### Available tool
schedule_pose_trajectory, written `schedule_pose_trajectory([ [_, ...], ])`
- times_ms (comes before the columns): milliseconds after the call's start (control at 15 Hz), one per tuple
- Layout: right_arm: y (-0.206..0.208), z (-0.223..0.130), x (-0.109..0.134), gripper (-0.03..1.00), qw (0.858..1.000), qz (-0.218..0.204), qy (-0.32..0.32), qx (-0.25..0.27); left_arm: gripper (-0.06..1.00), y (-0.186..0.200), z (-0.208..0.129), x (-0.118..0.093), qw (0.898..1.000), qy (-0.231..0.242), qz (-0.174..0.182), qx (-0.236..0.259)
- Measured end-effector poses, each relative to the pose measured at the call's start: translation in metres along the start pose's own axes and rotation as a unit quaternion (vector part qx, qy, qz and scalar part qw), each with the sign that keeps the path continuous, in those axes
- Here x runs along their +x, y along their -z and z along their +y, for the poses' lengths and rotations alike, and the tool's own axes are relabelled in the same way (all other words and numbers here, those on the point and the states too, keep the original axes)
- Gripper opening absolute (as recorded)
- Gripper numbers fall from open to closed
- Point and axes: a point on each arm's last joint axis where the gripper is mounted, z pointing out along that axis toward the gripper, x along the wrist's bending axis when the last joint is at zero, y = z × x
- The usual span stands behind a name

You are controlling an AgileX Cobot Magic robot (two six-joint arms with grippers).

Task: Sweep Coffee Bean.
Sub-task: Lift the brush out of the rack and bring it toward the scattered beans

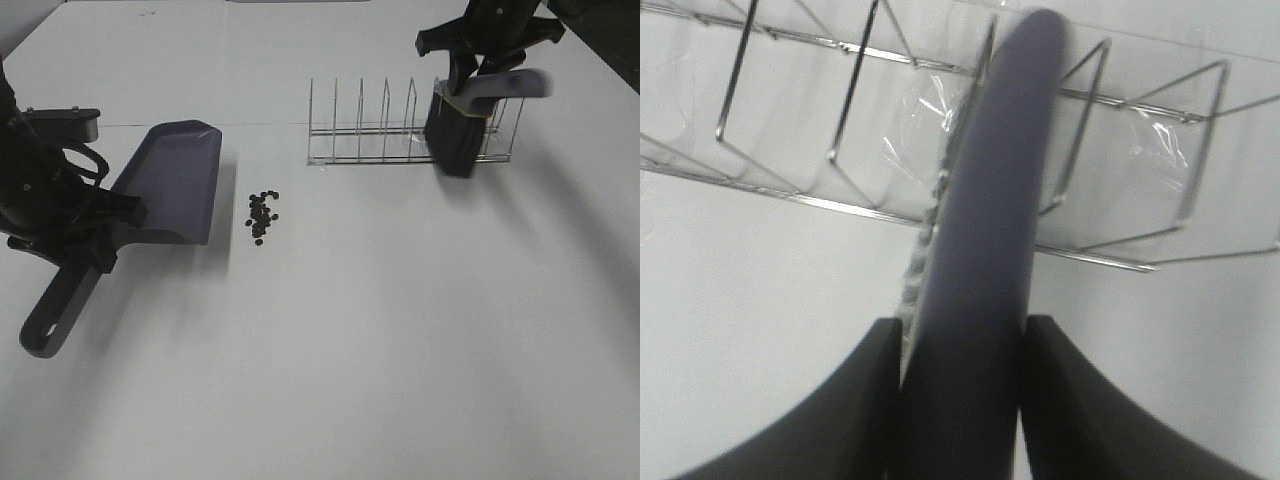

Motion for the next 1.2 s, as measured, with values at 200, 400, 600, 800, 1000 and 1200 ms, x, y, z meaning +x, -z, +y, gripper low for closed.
schedule_pose_trajectory([
  [200, 0.034, 0.009, -0.003, 0.29, 0.999, 0.001, -0.004, -0.039, 0.35, 0.000, 0.000, 0.000, 1.000, -0.001, 0.001, 0.000],
  [400, 0.050, 0.012, -0.002, 0.29, 0.999, 0.002, -0.004, -0.054, 0.35, 0.000, 0.000, 0.000, 1.000, -0.001, 0.001, 0.000],
  [600, 0.054, 0.012, -0.002, 0.29, 0.998, 0.003, -0.004, -0.055, 0.35, 0.000, 0.000, 0.000, 1.000, -0.002, 0.002, 0.000],
  [800, 0.066, 0.013, -0.002, 0.29, 0.998, 0.007, -0.006, -0.066, 0.35, 0.000, 0.000, 0.001, 1.000, -0.003, 0.003, 0.000],
  [1000, 0.075, 0.014, -0.001, 0.29, 0.997, 0.009, -0.006, -0.075, 0.35, 0.000, 0.000, 0.001, 1.000, -0.004, 0.004, 0.000],
  [1200, 0.078, 0.014, 0.000, 0.29, 0.997, 0.016, -0.008, -0.077, 0.35, 0.000, 0.000, 0.001, 1.000, -0.004, 0.004, 0.000],
])
